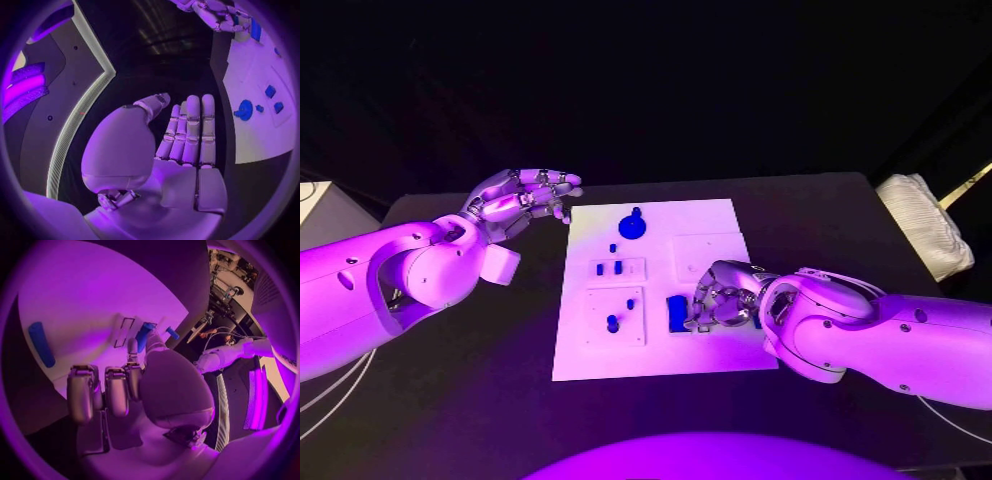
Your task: Assemble the parts on the task board
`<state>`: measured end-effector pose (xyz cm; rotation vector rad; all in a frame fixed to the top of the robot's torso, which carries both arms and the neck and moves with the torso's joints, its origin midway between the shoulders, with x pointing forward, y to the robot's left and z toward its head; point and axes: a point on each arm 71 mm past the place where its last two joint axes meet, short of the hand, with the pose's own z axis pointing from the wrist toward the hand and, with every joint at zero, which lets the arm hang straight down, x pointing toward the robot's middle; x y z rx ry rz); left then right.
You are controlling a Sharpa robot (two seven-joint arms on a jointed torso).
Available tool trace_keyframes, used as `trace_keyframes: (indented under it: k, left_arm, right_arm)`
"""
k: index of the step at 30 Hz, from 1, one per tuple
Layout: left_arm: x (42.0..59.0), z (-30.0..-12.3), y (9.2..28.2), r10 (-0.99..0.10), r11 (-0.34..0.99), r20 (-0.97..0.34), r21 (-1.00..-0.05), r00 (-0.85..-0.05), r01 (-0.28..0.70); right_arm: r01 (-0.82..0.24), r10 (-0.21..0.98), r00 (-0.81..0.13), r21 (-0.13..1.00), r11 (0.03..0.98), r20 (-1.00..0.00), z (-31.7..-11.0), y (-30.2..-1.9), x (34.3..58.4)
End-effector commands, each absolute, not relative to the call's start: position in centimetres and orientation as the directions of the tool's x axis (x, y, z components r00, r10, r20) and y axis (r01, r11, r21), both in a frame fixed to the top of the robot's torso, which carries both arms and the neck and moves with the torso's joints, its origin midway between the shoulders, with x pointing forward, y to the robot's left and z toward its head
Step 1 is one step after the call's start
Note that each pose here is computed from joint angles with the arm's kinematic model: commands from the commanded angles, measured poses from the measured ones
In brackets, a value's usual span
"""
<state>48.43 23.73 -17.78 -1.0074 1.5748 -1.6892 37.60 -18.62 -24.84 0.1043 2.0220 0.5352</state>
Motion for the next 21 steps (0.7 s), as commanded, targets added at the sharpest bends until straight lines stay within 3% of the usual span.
trace_keyframes:
  k: [1,15,21]
  left_arm:
    - [48.3,-17.7,23.5,-0.832,-0.117,0.134,-0.991,-0.538,-0.066]
    - [48.3,-17.8,23.6,-0.833,-0.116,0.134,-0.991,-0.537,-0.067]
    - [48.3,-17.8,23.5,-0.833,-0.118,0.134,-0.991,-0.537,-0.064]
  right_arm:
    - [-0.143,0.282,-0.511,0.403,0.904,-0.812,-25.0,-18.6,37.5]
    - [-0.137,0.306,-0.49,0.419,0.897,-0.816,-24.8,-19.0,37.4]
    - [-0.111,0.384,-0.446,0.476,0.872,-0.808,-23.8,-20.3,37.5]
